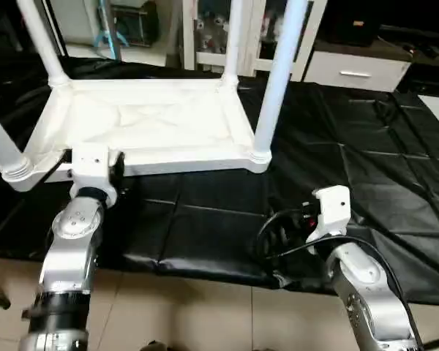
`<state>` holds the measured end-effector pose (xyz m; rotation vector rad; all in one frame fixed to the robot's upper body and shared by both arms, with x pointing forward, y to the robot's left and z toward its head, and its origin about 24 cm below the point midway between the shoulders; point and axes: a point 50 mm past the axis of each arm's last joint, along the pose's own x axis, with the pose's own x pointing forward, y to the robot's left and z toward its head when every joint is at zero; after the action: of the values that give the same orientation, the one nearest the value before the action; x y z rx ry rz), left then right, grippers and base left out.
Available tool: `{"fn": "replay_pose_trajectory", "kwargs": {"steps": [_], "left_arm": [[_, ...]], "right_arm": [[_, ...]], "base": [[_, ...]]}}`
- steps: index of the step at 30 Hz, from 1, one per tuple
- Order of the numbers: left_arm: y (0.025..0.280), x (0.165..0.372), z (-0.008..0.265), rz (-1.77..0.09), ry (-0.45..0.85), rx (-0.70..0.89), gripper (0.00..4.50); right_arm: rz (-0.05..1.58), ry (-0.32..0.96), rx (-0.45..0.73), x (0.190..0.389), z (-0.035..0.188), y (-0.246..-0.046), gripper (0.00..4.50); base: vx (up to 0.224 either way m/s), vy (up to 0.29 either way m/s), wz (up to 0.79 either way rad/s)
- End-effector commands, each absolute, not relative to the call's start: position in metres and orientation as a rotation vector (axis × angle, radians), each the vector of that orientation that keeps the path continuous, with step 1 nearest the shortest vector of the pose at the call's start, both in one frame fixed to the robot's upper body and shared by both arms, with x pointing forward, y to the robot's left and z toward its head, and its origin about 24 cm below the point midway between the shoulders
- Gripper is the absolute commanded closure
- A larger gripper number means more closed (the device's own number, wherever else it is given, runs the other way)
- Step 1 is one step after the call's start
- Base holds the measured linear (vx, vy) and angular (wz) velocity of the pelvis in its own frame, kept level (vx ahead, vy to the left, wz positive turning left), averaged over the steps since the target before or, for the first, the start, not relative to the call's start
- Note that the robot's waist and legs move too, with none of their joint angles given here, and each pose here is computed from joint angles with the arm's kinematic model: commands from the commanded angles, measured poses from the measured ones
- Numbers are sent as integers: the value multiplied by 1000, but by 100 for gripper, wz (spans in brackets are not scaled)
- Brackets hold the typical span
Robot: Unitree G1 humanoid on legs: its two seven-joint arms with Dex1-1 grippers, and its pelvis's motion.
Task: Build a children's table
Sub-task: Rotate leg to tighten, then rotate table base
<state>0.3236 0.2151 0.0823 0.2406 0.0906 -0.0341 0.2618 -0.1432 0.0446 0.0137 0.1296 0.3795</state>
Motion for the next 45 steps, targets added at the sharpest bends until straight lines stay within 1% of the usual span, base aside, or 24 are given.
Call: {"fn": "replay_pose_trajectory", "kwargs": {"steps": [1,4,7,9,10,11,12,13,14,17,18,21,22,24,26,27,28,31,33,35,38,39,41,45], "left_arm": [[211,330,87,-83,101,263,252],[210,333,93,-119,79,243,252],[191,332,89,-337,78,259,252],[180,332,81,-504,116,311,252],[176,334,79,-547,132,328,252],[174,337,79,-585,151,318,234],[174,338,80,-592,154,317,234],[172,344,82,-650,176,322,234],[171,349,84,-674,185,351,217],[173,359,89,-714,209,433,206],[177,365,92,-708,219,493,186],[182,375,100,-702,234,582,165],[183,378,103,-705,238,585,157],[185,381,105,-730,268,611,157],[187,380,102,-785,328,645,157],[187,380,102,-785,328,645,157],[191,382,102,-790,356,666,157],[197,387,105,-744,388,686,157],[200,387,105,-744,414,701,157],[205,386,101,-749,480,726,157],[207,386,100,-741,511,731,157],[208,385,100,-746,548,697,157],[209,384,99,-756,570,686,157],[207,379,95,-850,663,647,157]], "right_arm": [[391,141,-23,264,45,-145,60],[405,138,-25,269,46,-145,60],[385,142,-25,281,49,-147,60],[392,141,-28,283,50,-147,60],[399,140,-30,283,51,-148,60],[408,141,-29,283,51,-148,60],[410,142,-30,283,50,-148,60],[420,147,-34,282,50,-149,60],[426,151,-35,282,49,-149,60],[435,162,-45,281,47,-150,60],[438,161,-44,281,47,-151,60],[445,163,-52,279,47,-152,60],[446,163,-52,278,48,-152,60],[448,167,-54,276,48,-154,60],[453,173,-55,273,46,-155,60],[453,173,-55,273,46,-155,60],[457,177,-57,271,46,-156,60],[460,182,-61,270,45,-157,60],[463,182,-61,270,45,-156,60],[473,186,-64,270,46,-155,60],[479,185,-65,271,46,-154,60],[489,184,-72,271,46,-153,60],[492,183,-73,271,47,-153,60],[501,178,-77,273,48,-153,60]], "base": [[0,0,0],[0,0,0],[0,0,0],[0,0,0],[0,0,0],[0,0,0],[0,0,0],[0,0,0],[0,0,0],[0,0,0],[0,0,0],[0,0,0],[0,0,0],[0,0,0],[0,0,0],[0,0,0],[0,0,0],[0,0,0],[0,0,0],[0,0,0],[0,0,0],[0,0,0],[0,0,0],[0,0,0]]}}
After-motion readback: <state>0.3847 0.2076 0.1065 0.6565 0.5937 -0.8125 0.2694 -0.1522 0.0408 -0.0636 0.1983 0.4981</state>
